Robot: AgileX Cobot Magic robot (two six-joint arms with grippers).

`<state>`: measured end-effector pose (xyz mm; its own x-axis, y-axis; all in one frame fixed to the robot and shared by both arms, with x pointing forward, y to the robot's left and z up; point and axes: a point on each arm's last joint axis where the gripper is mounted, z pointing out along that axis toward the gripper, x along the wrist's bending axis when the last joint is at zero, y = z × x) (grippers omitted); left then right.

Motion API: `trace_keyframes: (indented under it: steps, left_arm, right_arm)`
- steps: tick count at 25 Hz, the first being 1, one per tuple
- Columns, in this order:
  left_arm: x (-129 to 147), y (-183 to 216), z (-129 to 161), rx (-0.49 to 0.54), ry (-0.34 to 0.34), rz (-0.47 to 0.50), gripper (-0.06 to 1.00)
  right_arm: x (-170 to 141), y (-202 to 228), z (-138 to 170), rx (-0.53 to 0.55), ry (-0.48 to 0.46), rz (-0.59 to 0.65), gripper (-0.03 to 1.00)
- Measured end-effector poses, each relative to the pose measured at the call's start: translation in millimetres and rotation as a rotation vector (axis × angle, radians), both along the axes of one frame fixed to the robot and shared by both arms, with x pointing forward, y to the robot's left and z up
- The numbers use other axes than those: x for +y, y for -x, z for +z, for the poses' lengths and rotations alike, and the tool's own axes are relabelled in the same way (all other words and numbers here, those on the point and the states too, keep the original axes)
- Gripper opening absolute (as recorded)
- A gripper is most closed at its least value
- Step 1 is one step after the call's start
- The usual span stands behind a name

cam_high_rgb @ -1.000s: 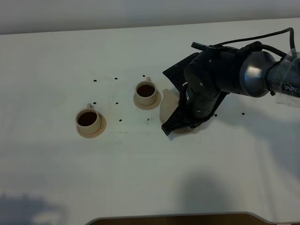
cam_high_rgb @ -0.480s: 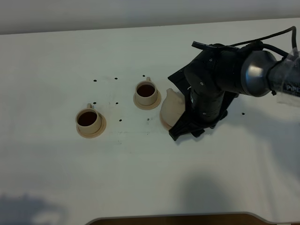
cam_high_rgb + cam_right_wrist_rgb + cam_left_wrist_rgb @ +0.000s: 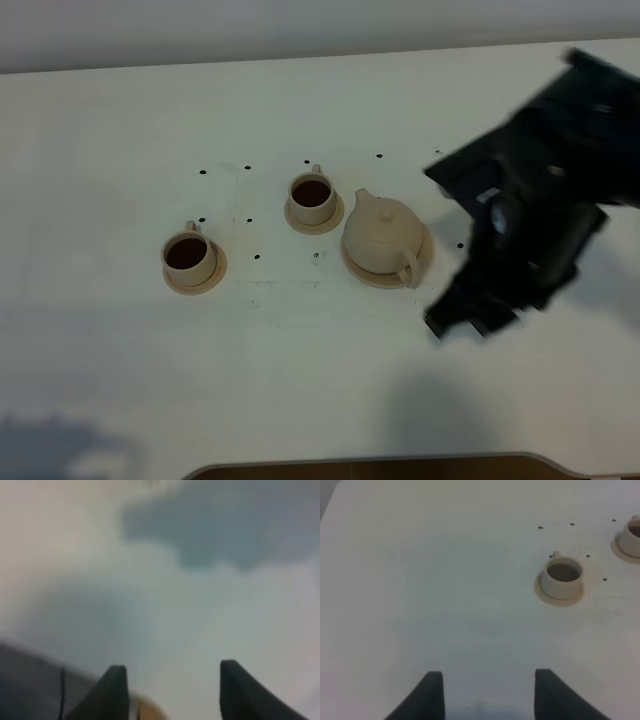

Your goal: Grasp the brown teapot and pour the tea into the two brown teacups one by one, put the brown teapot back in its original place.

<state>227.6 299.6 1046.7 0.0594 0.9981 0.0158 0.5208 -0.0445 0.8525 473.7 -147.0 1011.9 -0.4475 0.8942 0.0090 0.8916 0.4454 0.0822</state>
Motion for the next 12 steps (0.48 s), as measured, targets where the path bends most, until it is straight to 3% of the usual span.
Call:
trace_keyframes:
  steps: [5,12]
  left_arm:
    - [0.0,0.0,0.0,0.0,0.0,0.0,0.45]
    - [0.0,0.0,0.0,0.0,0.0,0.0,0.45]
  right_arm:
    - [-35.8,60.5,22.3,-0.065,-0.079,-0.01,0.44]
    - [-80.1,131.1,25.0,-0.186,-0.172,-0.011,0.44]
